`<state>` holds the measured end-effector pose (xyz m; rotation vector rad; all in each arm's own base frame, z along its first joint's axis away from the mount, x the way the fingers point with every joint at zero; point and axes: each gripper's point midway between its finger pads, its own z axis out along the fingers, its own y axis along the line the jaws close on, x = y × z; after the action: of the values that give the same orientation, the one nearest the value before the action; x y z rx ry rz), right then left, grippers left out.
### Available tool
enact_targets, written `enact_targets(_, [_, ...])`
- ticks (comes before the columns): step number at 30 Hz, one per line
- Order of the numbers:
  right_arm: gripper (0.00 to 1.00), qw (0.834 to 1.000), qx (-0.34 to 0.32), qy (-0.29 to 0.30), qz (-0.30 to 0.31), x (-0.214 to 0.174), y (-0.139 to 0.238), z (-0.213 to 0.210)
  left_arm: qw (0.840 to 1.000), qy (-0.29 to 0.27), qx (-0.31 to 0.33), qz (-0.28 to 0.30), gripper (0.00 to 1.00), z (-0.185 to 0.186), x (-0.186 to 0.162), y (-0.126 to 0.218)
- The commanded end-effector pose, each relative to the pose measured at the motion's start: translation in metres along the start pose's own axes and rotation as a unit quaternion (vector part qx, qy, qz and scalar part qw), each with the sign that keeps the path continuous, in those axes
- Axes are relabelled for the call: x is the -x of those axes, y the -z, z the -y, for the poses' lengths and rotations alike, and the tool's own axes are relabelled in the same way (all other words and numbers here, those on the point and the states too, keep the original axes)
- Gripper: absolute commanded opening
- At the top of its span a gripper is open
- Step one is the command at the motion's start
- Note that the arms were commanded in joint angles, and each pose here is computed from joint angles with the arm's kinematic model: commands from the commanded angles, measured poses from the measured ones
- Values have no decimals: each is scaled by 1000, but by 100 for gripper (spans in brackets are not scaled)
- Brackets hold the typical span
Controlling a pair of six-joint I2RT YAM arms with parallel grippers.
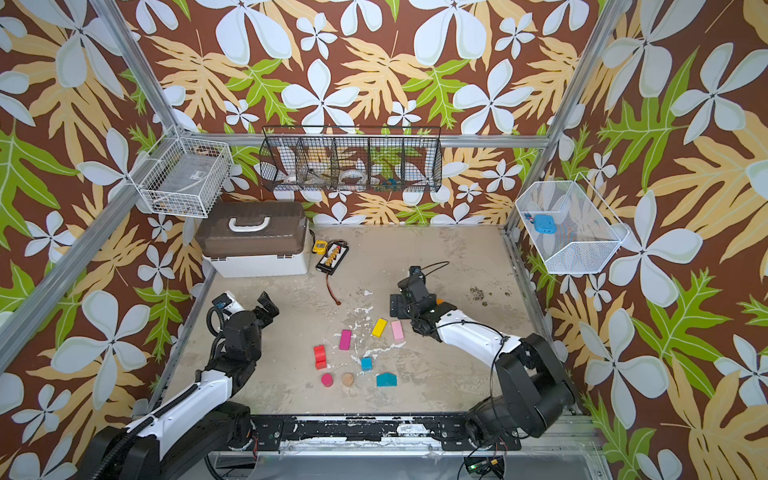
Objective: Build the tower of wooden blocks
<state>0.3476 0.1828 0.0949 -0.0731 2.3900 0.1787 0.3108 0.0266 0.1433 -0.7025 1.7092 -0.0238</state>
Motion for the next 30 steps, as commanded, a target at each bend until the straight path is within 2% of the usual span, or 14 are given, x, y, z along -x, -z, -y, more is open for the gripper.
enact_targets(1, [87, 1000, -15, -5, -22, -12, -7, -5, 1000, 5, -9, 11, 100, 5, 7, 1])
enact_targets(13, [69, 992, -94, 21, -78, -40, -38, 16, 1000, 8, -11, 15, 100, 4, 8, 2])
enact_targets(18, [68, 991, -105, 11, -77, -48, -39, 28, 1000, 8, -11, 14, 100, 4, 7, 2])
enact_targets(22, [59, 989, -112, -10, -91, -53, -42, 44, 1000, 8, -12, 15, 100, 4, 8, 3])
enact_targets(30, [58, 988, -132, -40, -74, -53, -30, 67, 1000, 9, -14, 16, 100, 4, 8, 3])
